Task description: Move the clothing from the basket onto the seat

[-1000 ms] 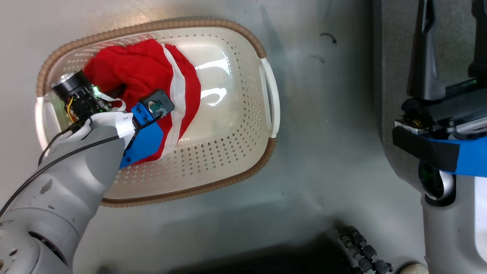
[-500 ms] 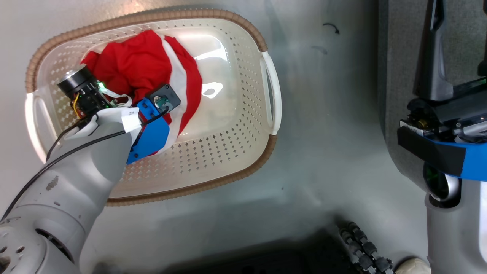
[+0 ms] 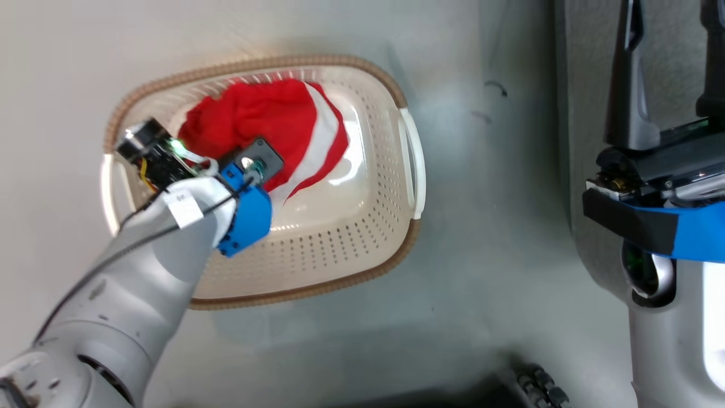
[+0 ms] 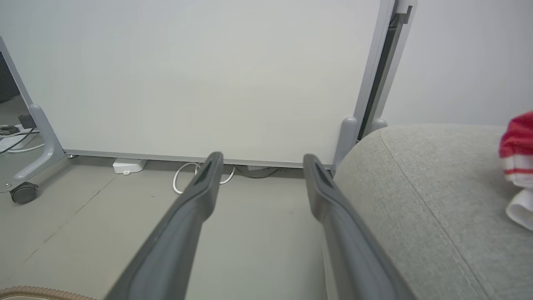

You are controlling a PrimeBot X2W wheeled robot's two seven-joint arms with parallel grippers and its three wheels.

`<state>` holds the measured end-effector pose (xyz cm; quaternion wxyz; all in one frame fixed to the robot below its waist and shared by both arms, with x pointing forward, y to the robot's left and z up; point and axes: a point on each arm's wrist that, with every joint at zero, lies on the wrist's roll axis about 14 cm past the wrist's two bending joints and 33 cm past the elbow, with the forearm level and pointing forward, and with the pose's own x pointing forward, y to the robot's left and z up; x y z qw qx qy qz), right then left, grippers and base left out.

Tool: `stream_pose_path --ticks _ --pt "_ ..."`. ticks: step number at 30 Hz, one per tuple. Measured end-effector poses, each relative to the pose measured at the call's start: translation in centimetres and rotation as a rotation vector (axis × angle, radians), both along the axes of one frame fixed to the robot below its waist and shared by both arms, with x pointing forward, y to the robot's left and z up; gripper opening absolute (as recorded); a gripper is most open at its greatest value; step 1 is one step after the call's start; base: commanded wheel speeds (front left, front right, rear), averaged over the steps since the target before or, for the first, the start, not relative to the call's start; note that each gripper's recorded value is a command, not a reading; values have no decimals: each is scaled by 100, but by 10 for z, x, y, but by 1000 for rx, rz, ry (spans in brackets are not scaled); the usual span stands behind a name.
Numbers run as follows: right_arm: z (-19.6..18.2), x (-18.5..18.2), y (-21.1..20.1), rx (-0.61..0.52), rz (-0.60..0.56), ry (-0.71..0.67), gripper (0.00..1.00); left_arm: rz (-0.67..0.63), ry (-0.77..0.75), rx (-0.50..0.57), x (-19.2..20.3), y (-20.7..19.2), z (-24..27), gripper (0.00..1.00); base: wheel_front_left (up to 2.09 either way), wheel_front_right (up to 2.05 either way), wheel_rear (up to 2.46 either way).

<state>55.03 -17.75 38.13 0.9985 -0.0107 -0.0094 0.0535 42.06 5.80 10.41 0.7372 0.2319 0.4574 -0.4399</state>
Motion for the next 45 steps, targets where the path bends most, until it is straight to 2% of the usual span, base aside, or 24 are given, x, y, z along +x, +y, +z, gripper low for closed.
stream_pose_path --ticks 16,21,27,36,45 --pt "74 -22 8 39 6 -87 100 261 -186 -209 31 -14 115 0 0 0 0" --pt "98 -36 11 44 8 -114 100 315 -275 -319 42 -26 165 0 0 0 0" --pt "120 -50 16 50 19 -147 100 399 -360 -385 47 -17 207 0 0 0 0" --pt "154 -76 27 69 48 -196 100 555 -538 -547 57 3 294 0 0 0 0" --pt "173 -98 28 80 51 -226 100 598 -697 -683 57 10 366 0 0 0 0"
